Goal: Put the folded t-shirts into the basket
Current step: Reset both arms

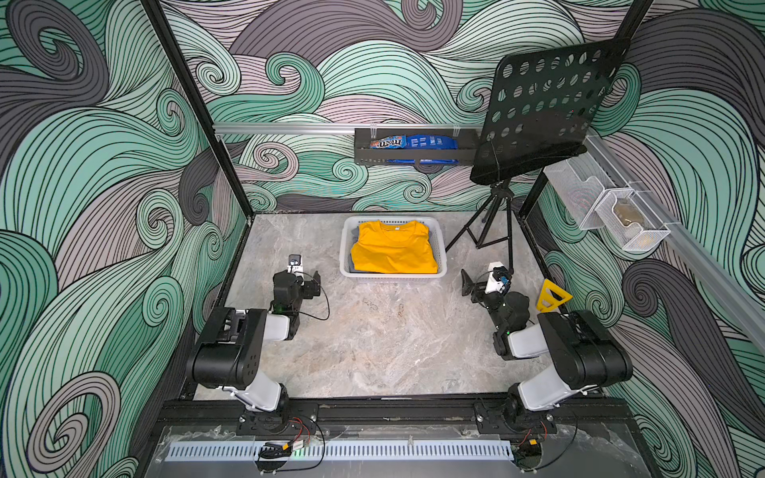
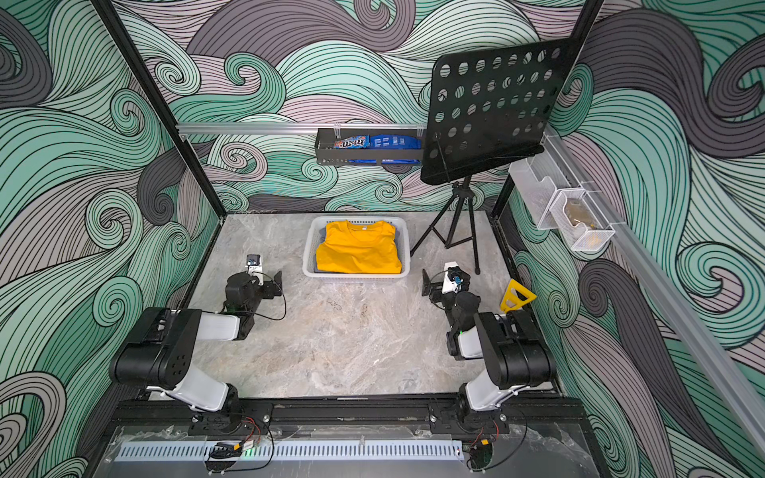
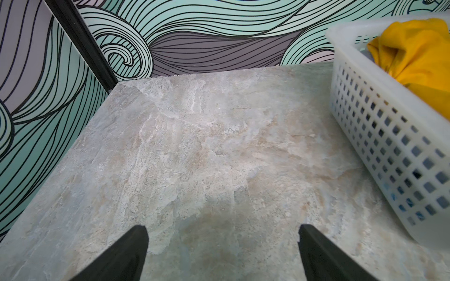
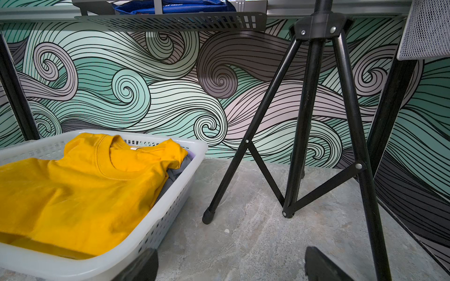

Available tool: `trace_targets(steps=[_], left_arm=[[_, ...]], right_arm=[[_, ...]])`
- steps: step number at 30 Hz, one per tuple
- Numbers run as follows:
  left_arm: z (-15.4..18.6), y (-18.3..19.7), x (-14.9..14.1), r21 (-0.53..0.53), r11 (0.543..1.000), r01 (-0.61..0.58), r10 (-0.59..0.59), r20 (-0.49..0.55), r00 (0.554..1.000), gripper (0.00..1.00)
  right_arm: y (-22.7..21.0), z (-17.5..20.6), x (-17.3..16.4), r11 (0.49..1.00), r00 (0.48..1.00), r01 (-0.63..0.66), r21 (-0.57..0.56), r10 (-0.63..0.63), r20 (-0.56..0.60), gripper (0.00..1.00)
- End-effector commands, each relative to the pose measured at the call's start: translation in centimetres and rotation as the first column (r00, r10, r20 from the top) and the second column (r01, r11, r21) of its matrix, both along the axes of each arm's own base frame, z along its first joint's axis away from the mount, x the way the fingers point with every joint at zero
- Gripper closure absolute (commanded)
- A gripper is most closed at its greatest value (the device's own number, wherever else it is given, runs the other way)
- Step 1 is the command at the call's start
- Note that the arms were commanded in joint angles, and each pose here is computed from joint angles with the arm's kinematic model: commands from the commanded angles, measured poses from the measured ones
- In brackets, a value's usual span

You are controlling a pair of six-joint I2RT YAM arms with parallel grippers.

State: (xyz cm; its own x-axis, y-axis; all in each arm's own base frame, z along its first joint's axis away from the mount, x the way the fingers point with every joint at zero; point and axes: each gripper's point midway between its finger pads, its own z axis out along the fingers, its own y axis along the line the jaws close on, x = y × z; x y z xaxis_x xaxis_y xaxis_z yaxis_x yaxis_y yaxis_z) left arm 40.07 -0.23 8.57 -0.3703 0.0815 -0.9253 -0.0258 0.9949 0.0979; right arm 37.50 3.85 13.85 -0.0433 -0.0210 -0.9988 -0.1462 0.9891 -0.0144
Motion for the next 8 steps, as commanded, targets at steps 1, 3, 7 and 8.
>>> trace_targets(steps=[1, 3, 7, 8], left_arm=[[0.35, 0.31, 0.32, -0.003, 1.000, -0.009, 0.009, 0.014, 1.000, 0.01], [0.25, 0.30, 0.34, -0.003, 1.000, -0.009, 0.009, 0.013, 1.000, 0.01], [0.16, 0.26, 0.41, -0.001, 1.000, -0.006, 0.006, 0.007, 1.000, 0.01], [0.23, 0.24, 0.41, -0.001, 1.000, -0.006, 0.006, 0.010, 1.000, 0.01]], right_arm=[[-0.26, 0.31, 0.04, 1.000, 1.000, 0.013, 0.009, -0.013, 0.010, 0.01], [-0.24, 0.25, 0.00, 1.000, 1.000, 0.013, 0.009, -0.013, 0.008, 0.01], [-0.26, 0.27, 0.02, 1.000, 1.000, 0.013, 0.009, -0.013, 0.009, 0.01], [-0.25, 0.27, 0.02, 1.000, 1.000, 0.013, 0.010, -0.013, 0.009, 0.01]])
